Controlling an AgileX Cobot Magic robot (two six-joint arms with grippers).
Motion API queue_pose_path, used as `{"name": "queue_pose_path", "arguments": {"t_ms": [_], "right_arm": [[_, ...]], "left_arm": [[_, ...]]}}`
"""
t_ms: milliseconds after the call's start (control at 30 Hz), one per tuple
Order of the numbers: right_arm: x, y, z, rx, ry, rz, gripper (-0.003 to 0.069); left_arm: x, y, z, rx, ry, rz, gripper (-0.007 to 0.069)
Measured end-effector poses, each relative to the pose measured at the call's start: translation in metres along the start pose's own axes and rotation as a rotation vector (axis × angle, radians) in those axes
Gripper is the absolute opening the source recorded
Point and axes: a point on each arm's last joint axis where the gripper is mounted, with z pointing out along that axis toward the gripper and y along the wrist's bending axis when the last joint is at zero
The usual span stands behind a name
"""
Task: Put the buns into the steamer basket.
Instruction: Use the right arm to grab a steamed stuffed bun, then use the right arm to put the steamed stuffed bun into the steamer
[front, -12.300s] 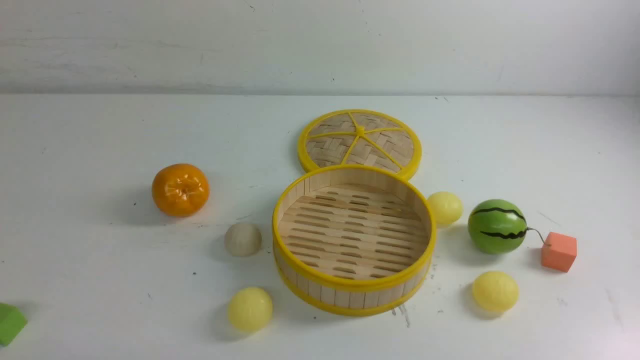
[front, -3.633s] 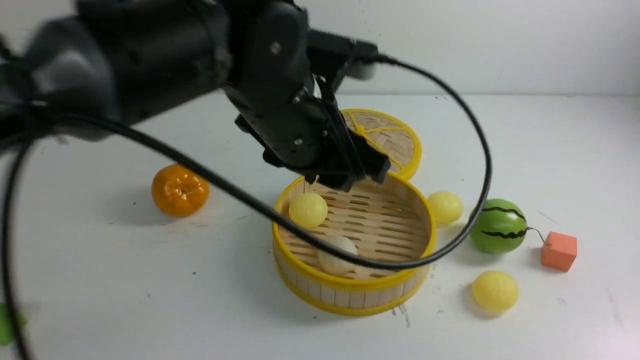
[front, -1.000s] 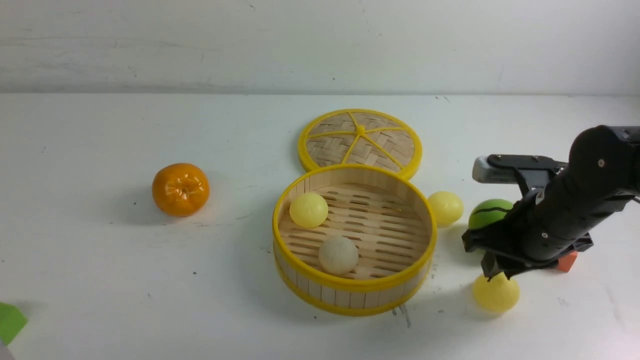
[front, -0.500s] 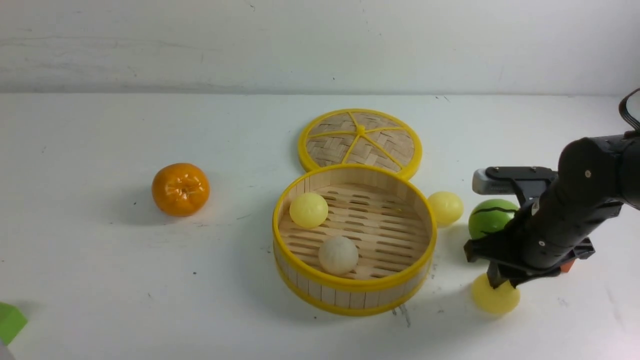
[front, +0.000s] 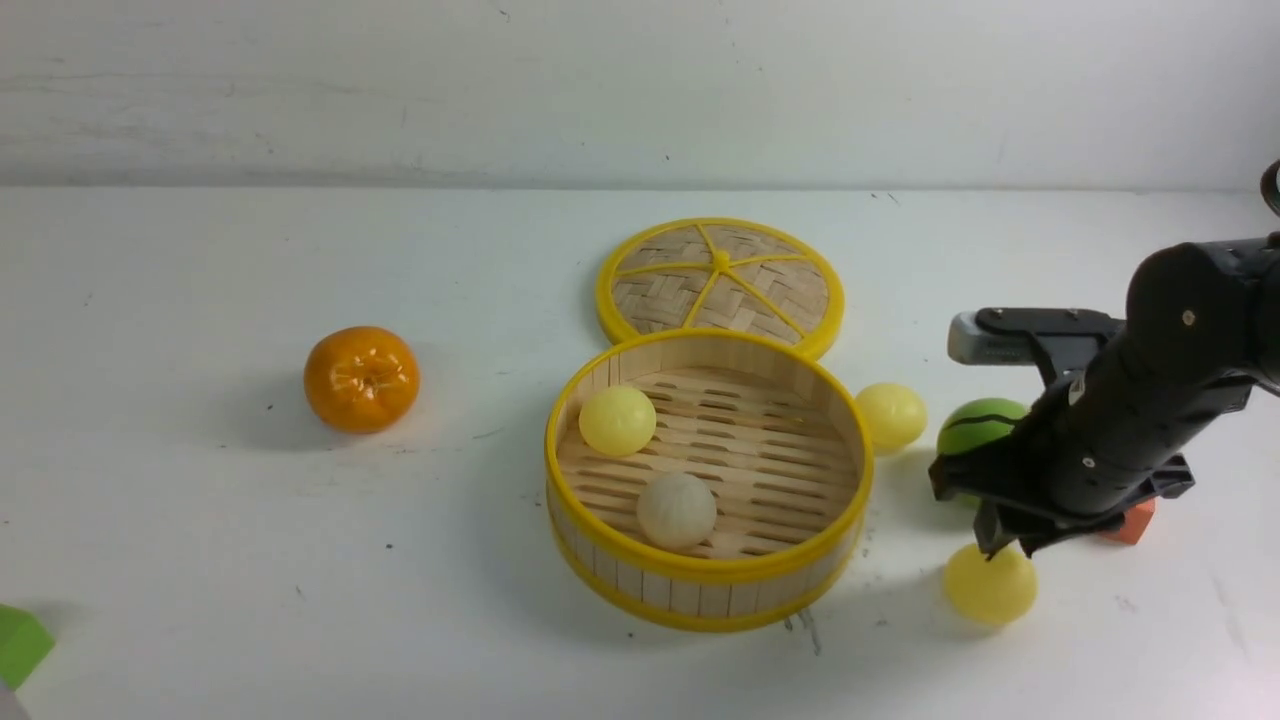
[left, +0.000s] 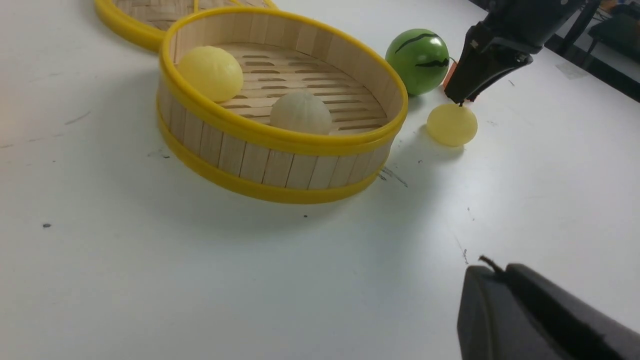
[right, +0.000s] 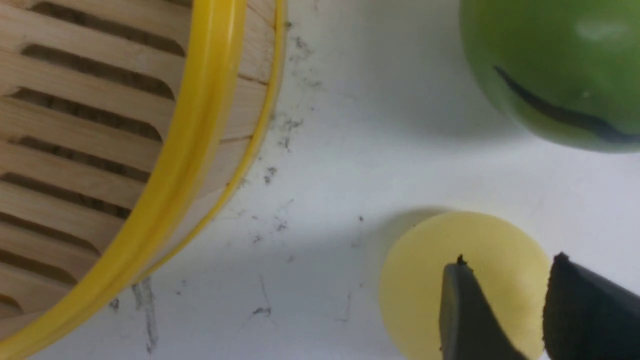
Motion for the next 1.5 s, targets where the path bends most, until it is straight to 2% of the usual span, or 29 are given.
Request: {"name": "queue_pose_path", "arguments": {"t_ms": [367,500,600,667,800,967,1100,1267,1400,1500], "right_arm": [[0.000,-0.001,0.016,0.002,0.026,0.010,0.0232],[-0.001,-0.001,0.016,0.002,0.025,-0.007,0.0176],[0.000,-0.001,0.016,0.002,0.033,-0.041,0.0041],[0.000,-0.001,0.016,0.000,0.042,-0.051,0.0001],[0.001,0.000,0.011,-0.001,0.047,-0.054,-0.0003],[0.001,0.003,-0.019,-0.018,-0.009,-0.059,-0.0006],[0.004,0.008,-0.056,-0.061,-0.096,-0.059,-0.0006],[0.002,0.035,-0.088,-0.216,-0.179,-0.114,-0.0002],[-0.011,0.068,-0.088,-0.318,-0.200,-0.171,0.0001],[-0.024,0.083,-0.069,-0.341,-0.180,-0.183,0.0001]], "left_arm": [[0.000,0.000,0.000,0.000,0.000,0.000,0.0036],[0.000,0.000,0.000,0.000,0.000,0.000,0.0039],[0.000,0.000,0.000,0.000,0.000,0.000,0.0043],[0.000,0.000,0.000,0.000,0.000,0.000,0.0047],[0.000,0.000,0.000,0.000,0.000,0.000,0.0048],[0.000,0.000,0.000,0.000,0.000,0.000,0.0051],[0.000,0.000,0.000,0.000,0.000,0.000,0.0056],[0.000,0.000,0.000,0.000,0.000,0.000,0.0059],[0.000,0.000,0.000,0.000,0.000,0.000,0.0067],[0.000,0.000,0.000,0.000,0.000,0.000,0.0071]]}}
